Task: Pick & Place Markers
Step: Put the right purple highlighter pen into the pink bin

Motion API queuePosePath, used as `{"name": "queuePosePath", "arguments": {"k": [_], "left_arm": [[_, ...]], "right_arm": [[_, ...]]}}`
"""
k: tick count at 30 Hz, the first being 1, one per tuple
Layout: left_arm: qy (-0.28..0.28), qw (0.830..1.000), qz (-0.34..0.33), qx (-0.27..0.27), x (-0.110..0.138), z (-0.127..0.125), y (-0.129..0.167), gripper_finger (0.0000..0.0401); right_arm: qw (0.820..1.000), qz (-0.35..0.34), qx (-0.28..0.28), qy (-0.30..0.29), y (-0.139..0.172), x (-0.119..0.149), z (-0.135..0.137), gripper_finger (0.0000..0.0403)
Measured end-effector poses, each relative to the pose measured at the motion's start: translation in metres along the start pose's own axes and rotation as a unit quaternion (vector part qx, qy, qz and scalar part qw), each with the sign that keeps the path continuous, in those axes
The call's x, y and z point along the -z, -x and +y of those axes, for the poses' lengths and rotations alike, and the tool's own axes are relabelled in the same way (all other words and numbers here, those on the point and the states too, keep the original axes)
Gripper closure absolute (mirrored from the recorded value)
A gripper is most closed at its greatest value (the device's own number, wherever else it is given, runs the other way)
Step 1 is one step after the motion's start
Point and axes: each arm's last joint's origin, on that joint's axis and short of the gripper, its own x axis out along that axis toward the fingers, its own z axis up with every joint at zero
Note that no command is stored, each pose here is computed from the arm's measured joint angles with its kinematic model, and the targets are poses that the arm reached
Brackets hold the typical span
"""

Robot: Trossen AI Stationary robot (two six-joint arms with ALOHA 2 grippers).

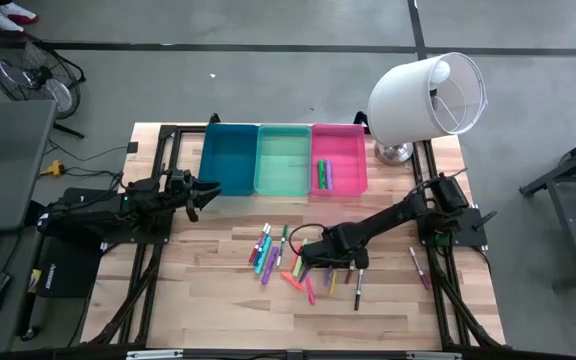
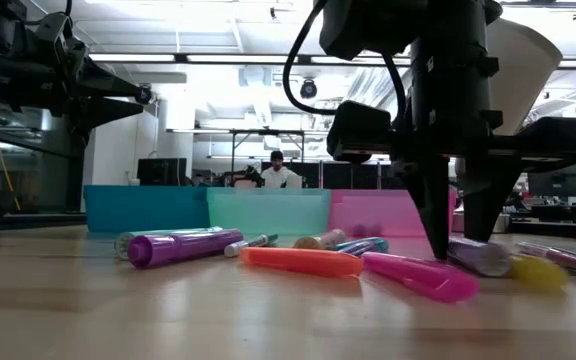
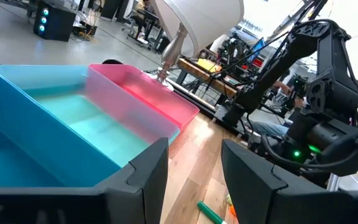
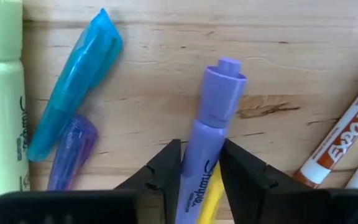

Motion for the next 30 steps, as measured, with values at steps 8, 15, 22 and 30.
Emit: {"name": "queuePosePath", "arguments": {"k": [8,15,22,30], "left_arm": [[0.000,1.000,0.000,0.000,0.000,0.000,0.000,0.0254],[0.000,1.000,0.000,0.000,0.000,0.000,0.000,0.0254],[0.000,1.000,0.000,0.000,0.000,0.000,0.000,0.0254],[0.000,1.000,0.000,0.000,0.000,0.000,0.000,0.0254]], "right_arm": [[1.000,-0.017,-0.003,0.025,0.000,-0.001,0.000,0.0336],[0.998,-0.024,-0.008,0.065,0.001,-0.007,0.003,0.0337],[0.992,-0.048,-0.033,0.110,0.016,-0.015,0.005,0.0337],[0.983,-0.100,-0.044,0.149,0.067,-0.040,-0.007,0.0338]]}}
